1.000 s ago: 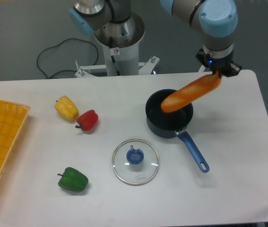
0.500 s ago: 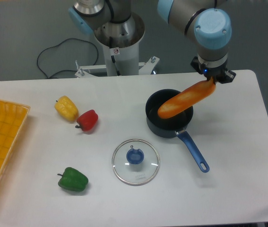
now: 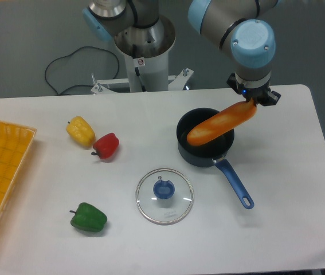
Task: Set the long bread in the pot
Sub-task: 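Tilt and lower one end of the bread into the saucepan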
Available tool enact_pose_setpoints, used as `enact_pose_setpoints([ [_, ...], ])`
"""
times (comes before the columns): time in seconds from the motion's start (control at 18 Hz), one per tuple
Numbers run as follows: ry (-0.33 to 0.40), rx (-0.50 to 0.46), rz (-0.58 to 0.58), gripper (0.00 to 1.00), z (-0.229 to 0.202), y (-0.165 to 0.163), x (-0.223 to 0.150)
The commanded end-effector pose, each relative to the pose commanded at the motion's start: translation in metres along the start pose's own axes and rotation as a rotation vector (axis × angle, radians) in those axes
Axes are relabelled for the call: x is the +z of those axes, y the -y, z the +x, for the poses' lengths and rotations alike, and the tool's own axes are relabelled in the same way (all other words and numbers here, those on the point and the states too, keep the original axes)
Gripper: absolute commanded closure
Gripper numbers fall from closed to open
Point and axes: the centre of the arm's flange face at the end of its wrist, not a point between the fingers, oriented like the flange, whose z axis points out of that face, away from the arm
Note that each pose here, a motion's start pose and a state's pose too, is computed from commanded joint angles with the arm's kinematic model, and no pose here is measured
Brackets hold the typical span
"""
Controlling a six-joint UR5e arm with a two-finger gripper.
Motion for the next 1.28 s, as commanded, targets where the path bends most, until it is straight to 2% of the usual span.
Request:
enact_pose_setpoints([
  [0.22, 0.0, -0.006, 0.0, 0.72, 0.0, 0.001, 0.0],
  [0.56, -0.002, 0.001, -0.001, 0.55, 0.002, 0.001, 0.001],
  [0.94, -0.004, 0.015, -0.002, 0.55, 0.009, 0.012, 0.002],
  [1.28, 0.008, -0.009, -0.003, 0.55, 0.019, 0.028, 0.003],
])
